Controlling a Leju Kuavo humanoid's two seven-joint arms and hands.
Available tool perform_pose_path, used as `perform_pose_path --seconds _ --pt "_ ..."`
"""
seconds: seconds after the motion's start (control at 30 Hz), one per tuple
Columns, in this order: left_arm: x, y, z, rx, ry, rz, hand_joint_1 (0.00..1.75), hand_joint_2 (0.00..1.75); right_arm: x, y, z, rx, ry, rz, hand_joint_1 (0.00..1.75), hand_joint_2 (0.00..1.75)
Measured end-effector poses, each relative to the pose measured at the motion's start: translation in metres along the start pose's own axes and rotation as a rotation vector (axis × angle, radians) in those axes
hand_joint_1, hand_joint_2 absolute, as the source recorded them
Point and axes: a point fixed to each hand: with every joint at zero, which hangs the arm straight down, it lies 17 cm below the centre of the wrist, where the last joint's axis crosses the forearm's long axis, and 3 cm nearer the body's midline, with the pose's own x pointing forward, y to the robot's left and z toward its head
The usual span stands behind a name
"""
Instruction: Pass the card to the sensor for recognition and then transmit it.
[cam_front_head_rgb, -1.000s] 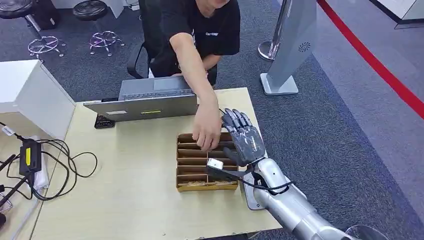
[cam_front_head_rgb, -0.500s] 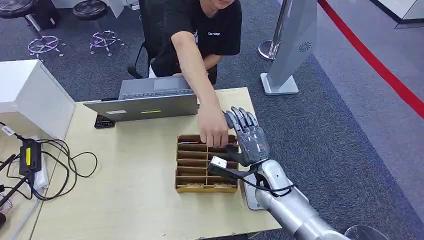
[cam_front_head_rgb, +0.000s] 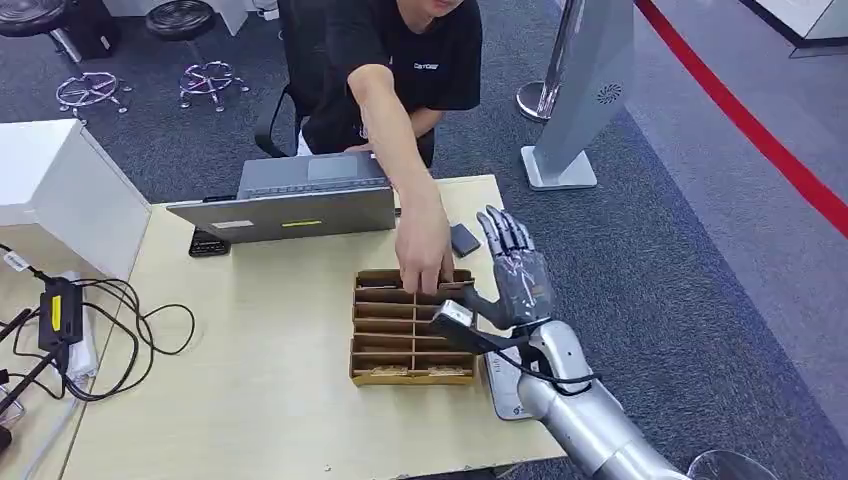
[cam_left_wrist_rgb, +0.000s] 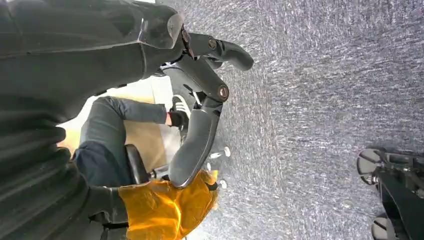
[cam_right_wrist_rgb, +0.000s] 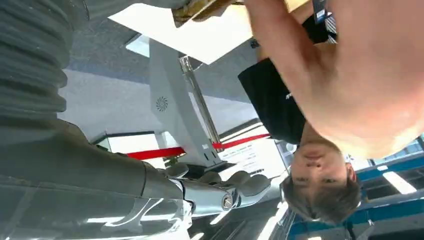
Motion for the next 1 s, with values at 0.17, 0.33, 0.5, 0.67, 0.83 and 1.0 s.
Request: perform_pose_path --seconds 0.17,0.33,0.5,0.67,0.83,1.0 --pt "0.0 0.0 0.0 0.0 0.001 0.0 0.0 1.75 -0.002 -0.003 0.001 -0.01 0.009 -0.01 0.0 1.75" --pt "0.0 0.0 0.0 0.0 0.001 0.0 0.0 1.75 -0.002 -0.002 0.003 -0.008 0.011 -0.013 0.0 1.75" --pt "0.0 0.0 0.0 0.0 0.001 0.0 0.0 1.75 -0.001 -0.002 0.003 -0.007 0.005 -0.014 0.0 1.75" --pt "0.0 0.0 0.0 0.001 0.001 -0.001 0.0 1.75 0.001 -0.001 0.004 -0.002 -0.002 -0.015 0.0 1.75" --pt "0.0 0.0 0.0 0.001 0.0 -0.003 0.0 1.75 0.004 0.007 0.005 0.04 -0.019 -0.019 0.0 1.75" --pt "0.0 0.0 0.0 -0.001 0.0 0.009 0.0 1.75 0.015 0.022 0.009 0.117 -0.063 -0.047 0.0 1.75"
